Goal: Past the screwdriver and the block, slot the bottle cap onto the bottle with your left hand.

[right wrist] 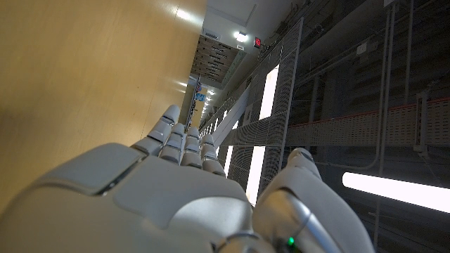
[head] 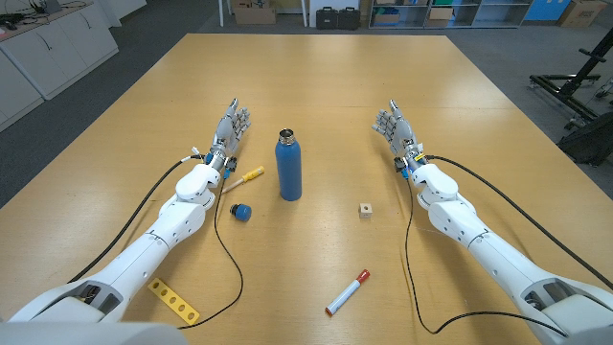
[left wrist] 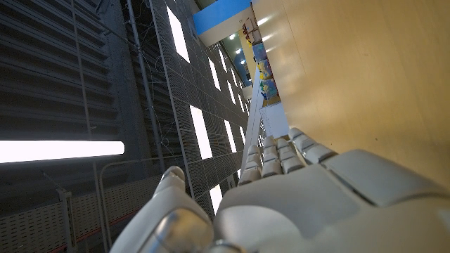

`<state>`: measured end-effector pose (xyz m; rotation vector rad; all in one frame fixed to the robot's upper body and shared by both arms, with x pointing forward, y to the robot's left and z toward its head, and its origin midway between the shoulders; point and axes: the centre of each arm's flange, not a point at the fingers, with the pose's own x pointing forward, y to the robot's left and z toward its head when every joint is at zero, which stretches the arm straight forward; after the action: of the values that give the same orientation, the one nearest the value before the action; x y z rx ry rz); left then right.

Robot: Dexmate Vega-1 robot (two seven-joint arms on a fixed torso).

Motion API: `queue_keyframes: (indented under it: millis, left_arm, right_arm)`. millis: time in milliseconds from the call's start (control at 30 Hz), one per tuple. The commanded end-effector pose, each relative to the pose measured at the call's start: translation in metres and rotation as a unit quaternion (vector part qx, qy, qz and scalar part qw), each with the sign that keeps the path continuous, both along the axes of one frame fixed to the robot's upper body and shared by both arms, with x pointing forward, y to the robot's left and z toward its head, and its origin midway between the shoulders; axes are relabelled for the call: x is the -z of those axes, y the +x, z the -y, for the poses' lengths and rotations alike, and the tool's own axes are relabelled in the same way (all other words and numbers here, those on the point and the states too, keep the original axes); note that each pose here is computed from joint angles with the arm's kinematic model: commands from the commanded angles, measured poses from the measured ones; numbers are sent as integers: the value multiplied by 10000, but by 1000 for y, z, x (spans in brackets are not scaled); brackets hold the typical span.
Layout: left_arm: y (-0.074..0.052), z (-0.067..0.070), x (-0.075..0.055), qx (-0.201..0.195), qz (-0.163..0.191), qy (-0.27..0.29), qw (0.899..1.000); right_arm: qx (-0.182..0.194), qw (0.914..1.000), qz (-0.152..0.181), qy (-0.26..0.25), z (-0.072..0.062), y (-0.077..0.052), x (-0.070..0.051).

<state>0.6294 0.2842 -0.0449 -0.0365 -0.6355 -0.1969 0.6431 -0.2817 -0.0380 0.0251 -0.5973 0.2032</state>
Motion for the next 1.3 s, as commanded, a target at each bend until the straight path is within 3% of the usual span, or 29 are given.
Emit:
queue_keyframes:
  millis: [33,200,500,700,1067,1300]
  left_arm:
    - [-22,1,3,-108,116,110,9998]
    - [-31,3,7,-179,128,180,9996]
    - [-37,13,11,-126,428,-72,9990]
    - [-46,11,15,-164,534,-113,9984]
    - [-69,5,7,-342,634,316,9969]
    - [-77,9,12,-278,676,365,9967]
  right_arm:
    - [85,9998,155,-91,-1,-9,-7]
    - [68,9996,235,-102,3,-15,-10]
    - [-26,9995,270,-147,14,-22,-11]
    - [40,9996,207,-206,19,-25,-8]
    - [78,9995,295,-50,9,-19,-13]
    - [125,9994,310,-27,8,-18,-12]
